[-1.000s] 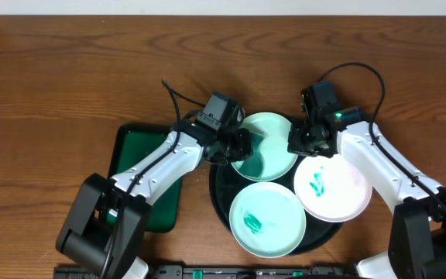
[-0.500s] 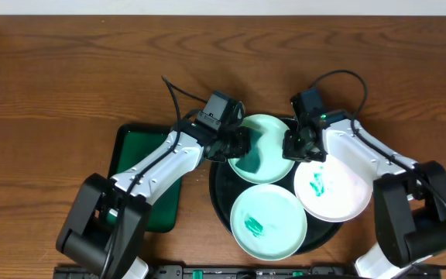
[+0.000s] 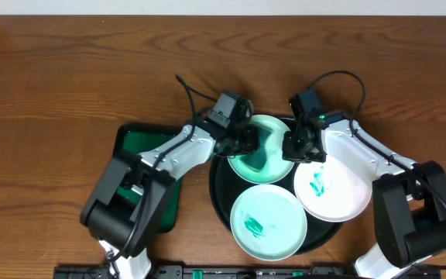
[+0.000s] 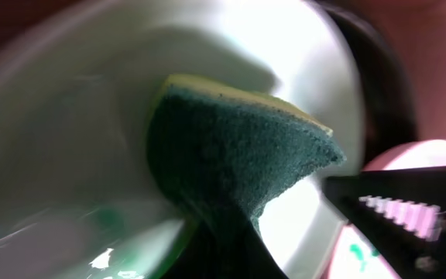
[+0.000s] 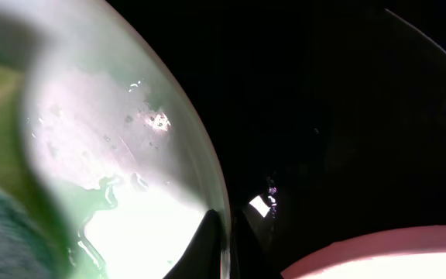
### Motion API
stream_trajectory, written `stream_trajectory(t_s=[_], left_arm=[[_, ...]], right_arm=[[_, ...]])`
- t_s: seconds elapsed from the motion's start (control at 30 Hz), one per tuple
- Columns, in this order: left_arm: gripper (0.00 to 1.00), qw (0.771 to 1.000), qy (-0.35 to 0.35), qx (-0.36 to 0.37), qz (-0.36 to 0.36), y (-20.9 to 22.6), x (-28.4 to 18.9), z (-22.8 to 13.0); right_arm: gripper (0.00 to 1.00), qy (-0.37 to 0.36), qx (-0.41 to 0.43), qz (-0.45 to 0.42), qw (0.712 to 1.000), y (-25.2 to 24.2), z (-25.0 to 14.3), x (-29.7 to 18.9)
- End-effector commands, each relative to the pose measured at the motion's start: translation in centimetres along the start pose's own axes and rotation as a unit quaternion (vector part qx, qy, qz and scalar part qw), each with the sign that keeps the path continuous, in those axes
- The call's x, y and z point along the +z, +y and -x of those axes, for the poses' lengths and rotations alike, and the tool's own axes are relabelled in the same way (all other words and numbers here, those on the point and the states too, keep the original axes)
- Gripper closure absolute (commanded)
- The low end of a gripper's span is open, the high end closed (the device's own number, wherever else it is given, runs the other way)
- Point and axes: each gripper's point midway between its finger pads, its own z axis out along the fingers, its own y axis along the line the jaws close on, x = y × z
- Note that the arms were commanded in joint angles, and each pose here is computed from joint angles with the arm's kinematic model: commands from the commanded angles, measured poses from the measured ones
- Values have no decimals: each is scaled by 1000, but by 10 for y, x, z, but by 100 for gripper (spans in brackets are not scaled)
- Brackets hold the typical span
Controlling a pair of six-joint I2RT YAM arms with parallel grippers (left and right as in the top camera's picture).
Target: Clean dirty plates on tray and stack at the side
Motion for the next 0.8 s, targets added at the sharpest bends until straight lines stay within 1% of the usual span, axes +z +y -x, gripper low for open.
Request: stream_trajectory(t_s=[0.0,0.13,0.23,0.4,0.6,0.77], left_arm=[[93,998,39,-14,-55,-29,14,-18],[93,997,43,-15,-65,-37,17,-22],[93,998,36,-24,-48,-28,19,-18],[93,997,-5,-71,37,26,8,4],[93,982,-42,-140,120,101,-26,30],[93,972,-35,-167,163,130,-39,24]], right_arm=[[99,15,-26,21,999,15,-10,4],[99,14,-26,21,999,15,-10,4],[99,15,-26,21,999,15,-10,4],[99,21,-25,18,999,13,-13,4],[99,22,-25,17,999,13,-14,4],[99,22,-25,17,999,12,-13,4]])
